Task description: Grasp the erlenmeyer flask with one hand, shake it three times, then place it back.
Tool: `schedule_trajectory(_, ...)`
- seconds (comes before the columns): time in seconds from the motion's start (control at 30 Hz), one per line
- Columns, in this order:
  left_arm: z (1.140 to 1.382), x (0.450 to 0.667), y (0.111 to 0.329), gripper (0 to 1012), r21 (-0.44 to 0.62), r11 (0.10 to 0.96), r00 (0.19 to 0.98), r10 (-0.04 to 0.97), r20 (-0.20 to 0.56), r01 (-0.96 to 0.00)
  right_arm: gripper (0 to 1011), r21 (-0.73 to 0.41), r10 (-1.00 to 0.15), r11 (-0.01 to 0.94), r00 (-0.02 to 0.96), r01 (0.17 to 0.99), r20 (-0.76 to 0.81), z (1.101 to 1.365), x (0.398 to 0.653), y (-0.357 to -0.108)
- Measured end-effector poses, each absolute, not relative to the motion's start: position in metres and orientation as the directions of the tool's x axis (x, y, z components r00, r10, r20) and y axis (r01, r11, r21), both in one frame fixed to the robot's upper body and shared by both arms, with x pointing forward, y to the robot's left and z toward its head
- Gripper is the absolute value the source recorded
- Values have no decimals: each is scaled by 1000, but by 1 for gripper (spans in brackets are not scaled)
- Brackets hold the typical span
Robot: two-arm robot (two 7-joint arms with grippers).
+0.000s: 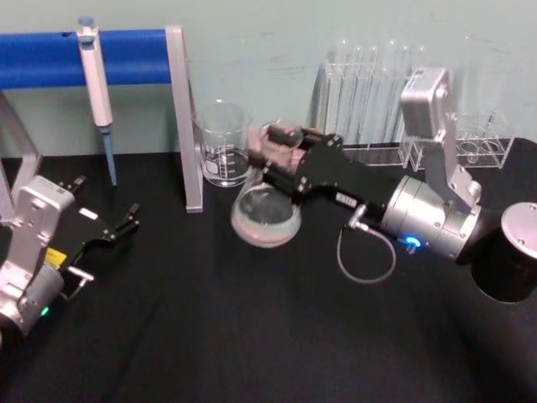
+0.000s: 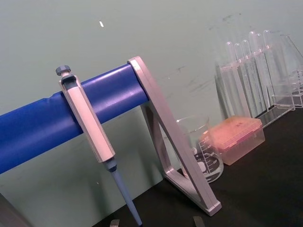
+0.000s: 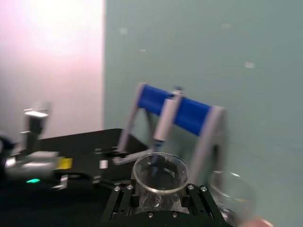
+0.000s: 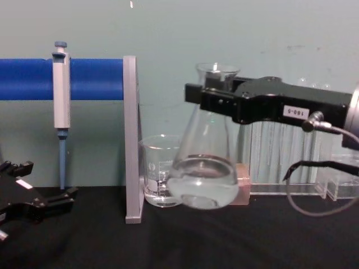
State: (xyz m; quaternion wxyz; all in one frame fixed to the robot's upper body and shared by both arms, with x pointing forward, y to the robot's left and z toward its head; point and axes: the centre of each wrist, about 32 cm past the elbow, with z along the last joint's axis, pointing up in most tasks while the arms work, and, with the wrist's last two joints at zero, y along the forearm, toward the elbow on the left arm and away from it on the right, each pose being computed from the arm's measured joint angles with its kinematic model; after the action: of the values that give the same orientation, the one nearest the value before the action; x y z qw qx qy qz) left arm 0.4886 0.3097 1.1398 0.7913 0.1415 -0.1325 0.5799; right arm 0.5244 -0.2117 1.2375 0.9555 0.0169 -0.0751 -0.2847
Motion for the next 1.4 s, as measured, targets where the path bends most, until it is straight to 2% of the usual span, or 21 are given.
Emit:
schedule_trajectory(0.3, 1140, 489, 310, 1001, 70, 287, 292, 880, 374, -955, 456, 82, -721, 693, 687, 716, 93, 1234, 527, -212)
schedule_trajectory(0.6, 1140, 489, 310, 1001, 70, 287, 292, 880, 374, -955, 453, 61, -816, 577, 573, 814, 70, 1229, 530, -212)
schedule_trajectory(0.9, 1140, 489, 310, 1001, 70, 287, 292, 880, 374, -955, 456, 29, -871, 490, 487, 871, 67, 1225, 533, -213)
schedule_trajectory(1.4, 1140, 489, 310, 1001, 70, 287, 292, 880, 374, -955, 456, 20, -881, 471, 469, 882, 67, 1225, 535, -213)
